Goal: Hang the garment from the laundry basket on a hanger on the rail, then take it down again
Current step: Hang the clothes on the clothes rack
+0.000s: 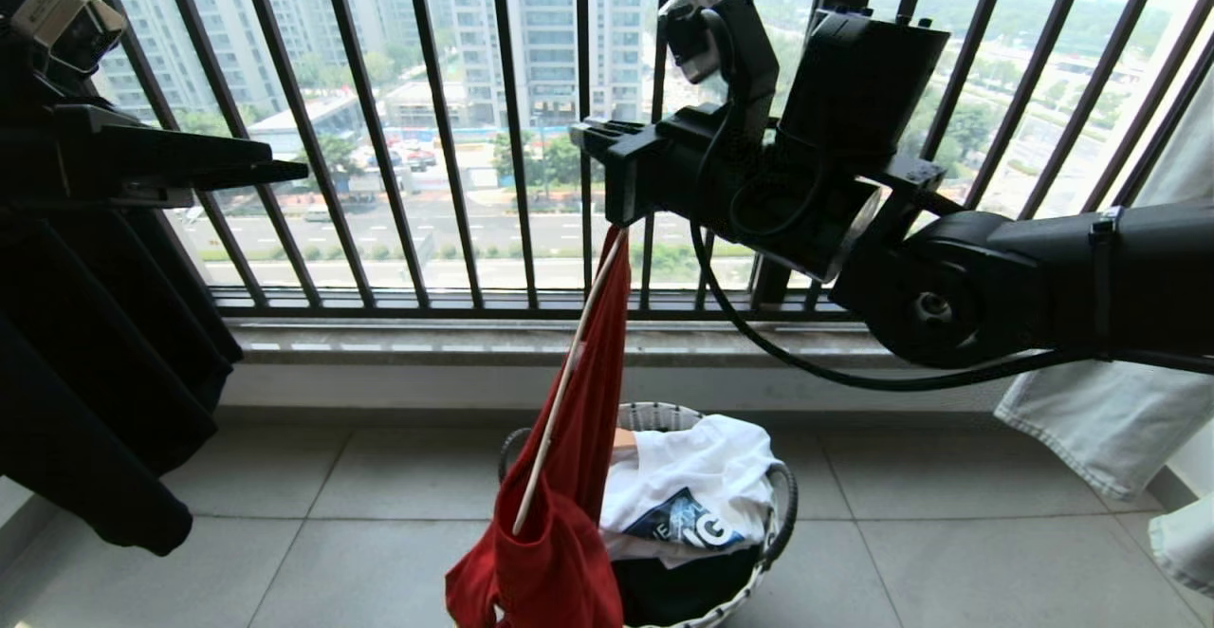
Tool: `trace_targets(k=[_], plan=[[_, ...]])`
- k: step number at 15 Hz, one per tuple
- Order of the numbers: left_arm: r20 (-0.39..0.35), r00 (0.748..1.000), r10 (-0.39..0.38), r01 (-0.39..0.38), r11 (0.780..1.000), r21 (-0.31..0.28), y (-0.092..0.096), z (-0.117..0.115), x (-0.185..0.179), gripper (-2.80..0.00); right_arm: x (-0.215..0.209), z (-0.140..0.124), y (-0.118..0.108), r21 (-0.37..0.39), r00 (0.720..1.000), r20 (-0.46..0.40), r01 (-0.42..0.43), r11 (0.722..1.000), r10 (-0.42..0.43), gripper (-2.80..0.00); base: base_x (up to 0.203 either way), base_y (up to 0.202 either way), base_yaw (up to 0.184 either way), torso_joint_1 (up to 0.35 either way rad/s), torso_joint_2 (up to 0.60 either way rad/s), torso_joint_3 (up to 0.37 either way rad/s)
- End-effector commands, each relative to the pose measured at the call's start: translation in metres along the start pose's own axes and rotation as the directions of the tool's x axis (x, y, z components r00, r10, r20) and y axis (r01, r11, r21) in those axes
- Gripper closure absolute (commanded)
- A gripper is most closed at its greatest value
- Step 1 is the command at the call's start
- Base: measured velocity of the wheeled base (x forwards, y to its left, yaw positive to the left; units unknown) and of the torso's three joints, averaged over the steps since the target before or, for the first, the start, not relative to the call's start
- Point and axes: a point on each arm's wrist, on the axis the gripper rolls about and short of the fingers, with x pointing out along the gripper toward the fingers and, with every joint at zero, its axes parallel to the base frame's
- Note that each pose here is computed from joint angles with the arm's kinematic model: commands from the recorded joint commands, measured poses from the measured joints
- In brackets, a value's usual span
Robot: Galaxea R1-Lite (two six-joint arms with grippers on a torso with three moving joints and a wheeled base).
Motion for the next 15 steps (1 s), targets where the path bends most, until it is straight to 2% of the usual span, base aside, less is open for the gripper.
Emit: trace_targets(k=[1,3,5,7,8,9,11,13,15], plan=[[0.002,1.0,0.008,-0.007,0.999,-0.034,0.01,-0.012,-0.004,-2.8,0.0,0.013,-0.004,-0.003,1.0,-0.007,-0.002,1.0,0.002,0.0,0.0,0.0,0.0,0.0,0.0,0.0],[0.005,1.0,0.017,-0.017,1.0,-0.013,0.013,-0.011,-0.007,-2.8,-0.008,0.024,-0.006,-0.013,0.996,-0.041,-0.079,0.997,0.079,0.0,0.0,0.0,0.0,0.0,0.0,0.0],[0.007,1.0,0.028,-0.028,0.999,0.022,0.014,-0.012,-0.01,-2.8,-0.01,0.042,-0.012,-0.032,0.995,-0.036,-0.097,0.995,0.095,0.0,0.0,0.0,0.0,0.0,0.0,0.0],[-0.006,0.997,0.074,-0.074,0.995,0.066,0.016,-0.016,-0.012,-2.8,-0.013,0.066,-0.02,-0.044,0.992,-0.024,-0.126,0.991,0.125,0.0,0.0,0.0,0.0,0.0,0.0,0.0],[-0.013,0.996,0.088,-0.086,0.993,0.084,0.018,-0.021,-0.012,-2.8,-0.016,0.075,-0.023,-0.035,0.983,-0.046,-0.181,0.983,0.18,0.0,0.0,0.0,0.0,0.0,0.0,0.0],[-0.016,0.996,0.09,-0.088,0.99,0.113,0.02,-0.025,-0.012,-2.8,-0.018,0.076,-0.025,-0.028,0.961,-0.071,-0.268,0.963,0.266,0.0,0.0,0.0,0.0,0.0,0.0,0.0],[-0.014,0.994,0.104,-0.101,0.985,0.139,0.026,-0.03,-0.017,-2.8,-0.009,0.061,-0.026,-0.05,0.95,-0.099,-0.3,0.952,0.295,0.0,0.0,0.0,0.0,0.0,0.0,0.0],[-0.01,0.994,0.107,-0.105,0.986,0.133,0.033,-0.032,-0.02,-2.8,-0.01,0.061,-0.027,-0.053,0.938,-0.086,-0.34,0.939,0.335,0.0,0.0,0.0,0.0,0.0,0.0,0.0],[-0.011,0.994,0.105,-0.102,0.982,0.156,0.032,-0.034,-0.02,-2.8,-0.015,0.07,-0.025,-0.084,0.931,-0.064,-0.364,0.928,0.36,0.0,0.0,0.0,0.0,0.0,0.0,0.0]])
